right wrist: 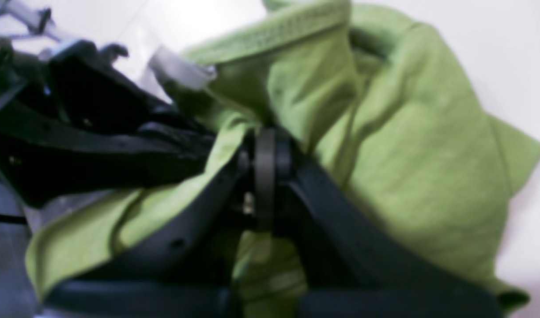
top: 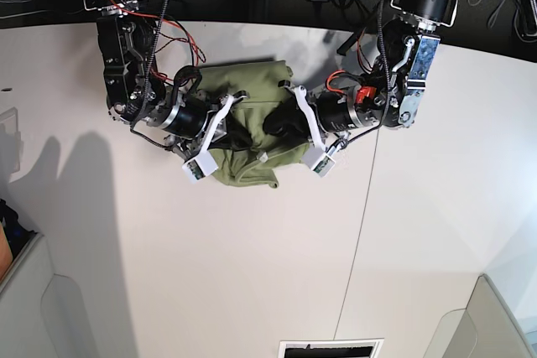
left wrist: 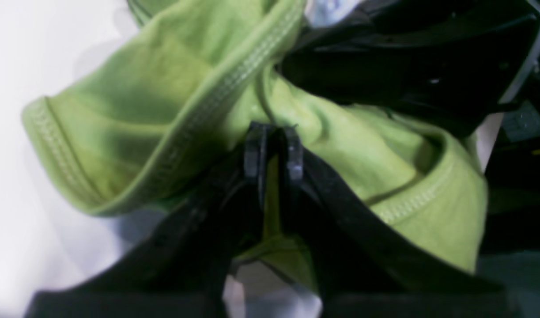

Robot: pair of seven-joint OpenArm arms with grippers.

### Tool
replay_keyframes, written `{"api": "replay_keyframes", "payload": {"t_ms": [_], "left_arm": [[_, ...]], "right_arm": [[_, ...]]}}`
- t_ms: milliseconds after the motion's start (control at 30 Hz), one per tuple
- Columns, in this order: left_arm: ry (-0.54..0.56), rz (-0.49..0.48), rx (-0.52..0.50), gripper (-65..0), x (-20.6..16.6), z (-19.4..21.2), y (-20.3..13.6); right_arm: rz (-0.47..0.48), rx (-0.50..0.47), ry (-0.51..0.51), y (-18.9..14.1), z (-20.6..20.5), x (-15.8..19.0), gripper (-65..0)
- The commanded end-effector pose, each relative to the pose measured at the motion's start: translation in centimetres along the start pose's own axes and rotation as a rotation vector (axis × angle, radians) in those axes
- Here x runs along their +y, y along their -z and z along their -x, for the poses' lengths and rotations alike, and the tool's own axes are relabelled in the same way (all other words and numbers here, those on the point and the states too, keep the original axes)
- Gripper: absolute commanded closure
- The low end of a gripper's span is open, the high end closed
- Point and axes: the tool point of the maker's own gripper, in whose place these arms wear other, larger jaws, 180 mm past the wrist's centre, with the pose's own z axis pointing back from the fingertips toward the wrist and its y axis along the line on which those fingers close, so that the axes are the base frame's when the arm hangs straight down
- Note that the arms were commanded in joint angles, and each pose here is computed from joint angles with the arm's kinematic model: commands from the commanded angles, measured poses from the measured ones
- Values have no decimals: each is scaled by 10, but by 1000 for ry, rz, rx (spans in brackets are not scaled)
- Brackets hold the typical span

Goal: Layout the t-shirt on the table in an organized manner, then fold the t-shirt properly

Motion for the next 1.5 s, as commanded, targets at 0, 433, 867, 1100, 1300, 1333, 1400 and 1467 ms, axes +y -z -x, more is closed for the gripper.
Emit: {"api": "replay_keyframes", "payload": {"t_ms": [0,433,867,1100,1300,1333,1400,1467], "left_arm": [[31,19,-35,-70,-5,-21,-4],[205,-7,-79,-70,-19,-58,-32],[138,-51,-69,-70,10,-41,-22],[157,-20,-128,-70,-5,-68,-66],[206,-129,-118,-70,-1,-45,-121],[206,-147,-100,-70,1,-36,-129],[184,-173,-47,-70,2,-11,-143],[148,-184,9,-70,-2,19,-154]], "right_arm": [[1,-17,-22,-4,-10,2,0],[99,-142,-163,-25,-73,-1,0],[104,-6,-57,3,-27,-30,0],[82,-111,-151,-26,-76,-1,0],[79,-93,-187,-68,-53,15,0],[77,-85,-182,-76,-45,18,0],[72,-57,-173,-91,-24,25,0],[64,-14,-155,-108,1,35,0]]}}
